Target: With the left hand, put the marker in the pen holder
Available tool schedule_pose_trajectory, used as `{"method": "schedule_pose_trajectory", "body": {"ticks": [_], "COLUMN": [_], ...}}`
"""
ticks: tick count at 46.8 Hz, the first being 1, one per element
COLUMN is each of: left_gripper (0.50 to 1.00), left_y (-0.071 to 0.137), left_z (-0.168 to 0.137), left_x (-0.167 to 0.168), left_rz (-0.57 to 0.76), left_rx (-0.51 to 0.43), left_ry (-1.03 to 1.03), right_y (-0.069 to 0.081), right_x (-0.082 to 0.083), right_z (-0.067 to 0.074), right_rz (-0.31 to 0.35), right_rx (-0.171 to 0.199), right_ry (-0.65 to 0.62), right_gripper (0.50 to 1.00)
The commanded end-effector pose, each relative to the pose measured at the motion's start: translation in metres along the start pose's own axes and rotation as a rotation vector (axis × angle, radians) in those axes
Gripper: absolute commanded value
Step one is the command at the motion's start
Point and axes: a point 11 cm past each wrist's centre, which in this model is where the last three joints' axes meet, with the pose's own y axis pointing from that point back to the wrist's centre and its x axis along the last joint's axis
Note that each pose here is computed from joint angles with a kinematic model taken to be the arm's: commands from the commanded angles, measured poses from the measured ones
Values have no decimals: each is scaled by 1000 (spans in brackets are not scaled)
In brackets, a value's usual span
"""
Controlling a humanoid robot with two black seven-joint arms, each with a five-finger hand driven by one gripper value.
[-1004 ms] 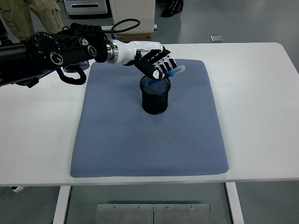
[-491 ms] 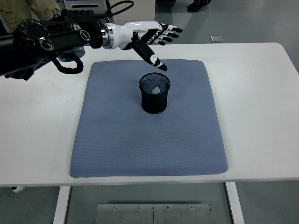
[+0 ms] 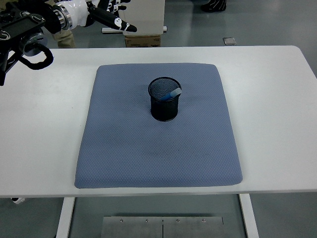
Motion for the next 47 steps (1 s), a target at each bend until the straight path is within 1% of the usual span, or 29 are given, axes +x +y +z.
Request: {"method": "schedule_pose_trajectory", "body": {"ticks": [1,6,10,15,22,28,37,42,47], "left_gripper": [1000,1000,1000,1000,1000,1000,1000,1000,1000], "left_y": [3,7,13,29,50,75,102,110,112], "left_z": [-17,-47,-60,-98,-137,-168,-184,-191,-199], "left_x": [7,5,8,7,7,14,32,35,30], "left_rz": [44,116,196,264,325,398,492,512,517], "left_rx": [17,34,1,6,32,45,-6,-3,8], "left_ry": [19,92,233,399,503,586,701,712,730], "right_y": [0,0,0,0,0,0,0,0,0], "right_x": [0,0,0,0,0,0,0,0,0], "right_z": [0,0,0,0,0,0,0,0,0], "right_rz": [0,0,0,0,0,0,0,-1,0], "right_rx": [0,1,0,1,1,-1,1,1,1], "right_ry": [0,0,0,0,1,1,1,-1,1], "right_gripper": [1000,1000,1000,1000,1000,1000,1000,1000,1000]}}
